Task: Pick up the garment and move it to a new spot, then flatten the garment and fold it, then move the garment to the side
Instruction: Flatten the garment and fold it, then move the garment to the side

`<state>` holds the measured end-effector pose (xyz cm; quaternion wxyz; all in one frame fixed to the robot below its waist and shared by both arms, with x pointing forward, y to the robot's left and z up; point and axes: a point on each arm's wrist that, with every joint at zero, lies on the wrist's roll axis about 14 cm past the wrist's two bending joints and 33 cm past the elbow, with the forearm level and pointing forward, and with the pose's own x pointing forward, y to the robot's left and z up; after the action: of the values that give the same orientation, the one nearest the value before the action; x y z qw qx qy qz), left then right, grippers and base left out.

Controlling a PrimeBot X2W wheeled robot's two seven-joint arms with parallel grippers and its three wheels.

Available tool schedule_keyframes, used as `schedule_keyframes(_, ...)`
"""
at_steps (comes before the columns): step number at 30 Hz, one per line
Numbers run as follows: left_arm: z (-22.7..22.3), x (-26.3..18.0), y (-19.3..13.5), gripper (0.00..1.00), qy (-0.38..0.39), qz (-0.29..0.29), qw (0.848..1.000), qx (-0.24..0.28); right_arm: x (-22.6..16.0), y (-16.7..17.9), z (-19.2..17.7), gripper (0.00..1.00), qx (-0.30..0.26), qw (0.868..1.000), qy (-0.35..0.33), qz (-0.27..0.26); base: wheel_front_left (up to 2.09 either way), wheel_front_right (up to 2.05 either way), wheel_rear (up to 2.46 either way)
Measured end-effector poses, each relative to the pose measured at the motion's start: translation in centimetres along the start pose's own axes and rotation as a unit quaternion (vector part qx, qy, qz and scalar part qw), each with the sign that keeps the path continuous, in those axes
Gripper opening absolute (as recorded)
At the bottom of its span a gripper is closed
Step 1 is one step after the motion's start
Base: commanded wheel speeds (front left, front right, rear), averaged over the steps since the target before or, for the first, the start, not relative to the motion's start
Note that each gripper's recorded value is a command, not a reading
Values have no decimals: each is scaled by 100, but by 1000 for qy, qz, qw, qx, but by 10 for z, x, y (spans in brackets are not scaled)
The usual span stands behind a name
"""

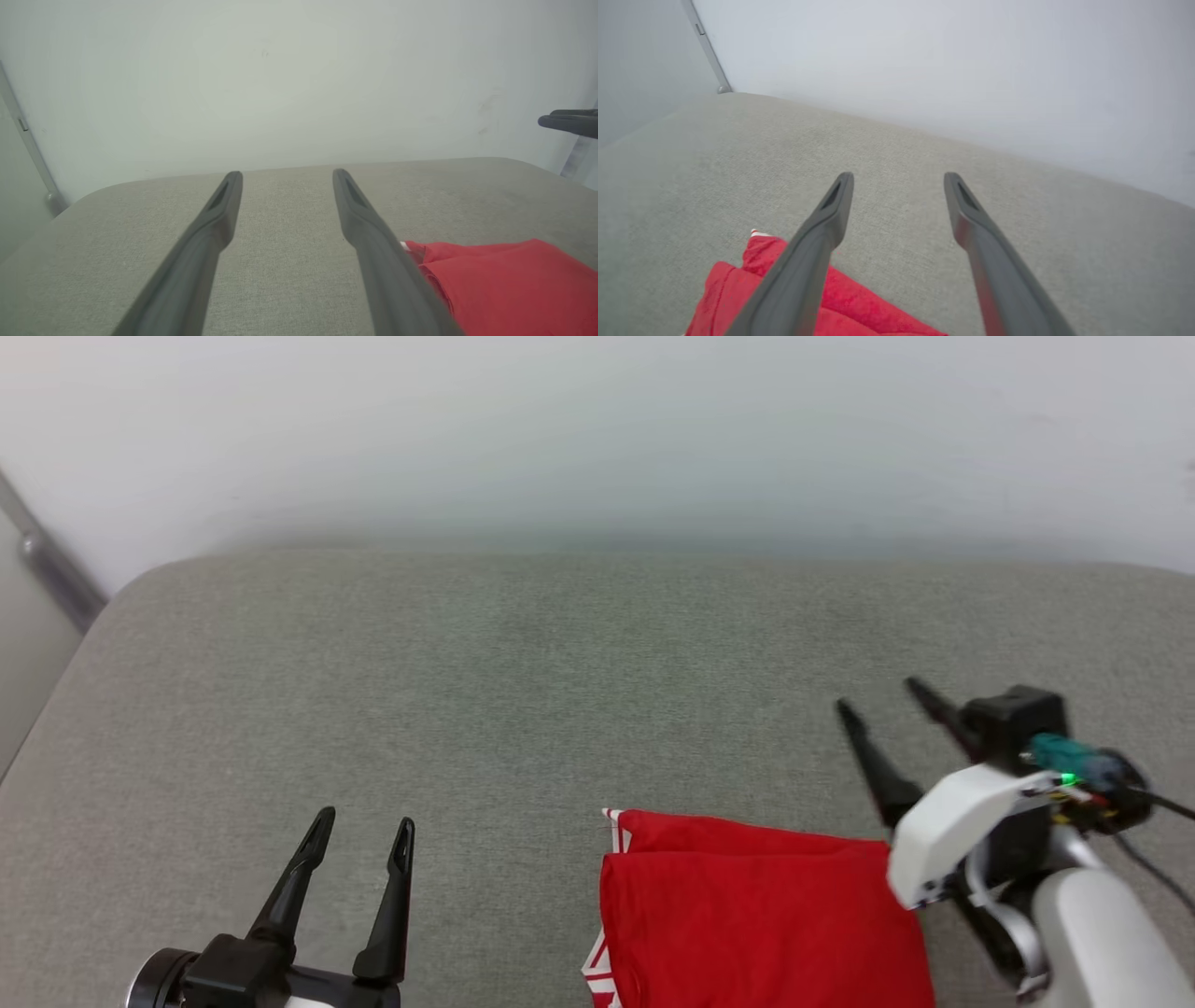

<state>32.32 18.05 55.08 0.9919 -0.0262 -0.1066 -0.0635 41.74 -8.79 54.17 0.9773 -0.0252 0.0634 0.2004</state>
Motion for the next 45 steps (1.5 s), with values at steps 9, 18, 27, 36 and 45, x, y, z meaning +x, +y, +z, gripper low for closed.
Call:
schedule_keyframes(9, -4, 16, -14, 100, 0, -22, 1000, -11, -41, -77, 20, 100, -25, 989, -93, -113, 0, 0, 0)
schedule_keyframes(18, -11, 23, -19, 100, 8, -26, 999, -27, -81, -98, 9, 100, -10, 975, -141, -173, 0, 0, 0)
schedule_keyframes(27, -9, 23, -21, 100, 3, -23, 999, -38, -83, -75, 0, 100, 14, 975, -153, -158, 0, 0, 0)
schedule_keyframes(36, -11, 20, -20, 100, 8, -21, 999, -37, -76, -68, -7, 100, 28, 980, -137, -144, 0, 0, 0)
schedule_keyframes(45, -18, 24, -18, 100, 17, -20, 999, -33, -65, -40, -76, 100, 90, 990, 80, -74, 0, 0, 0)
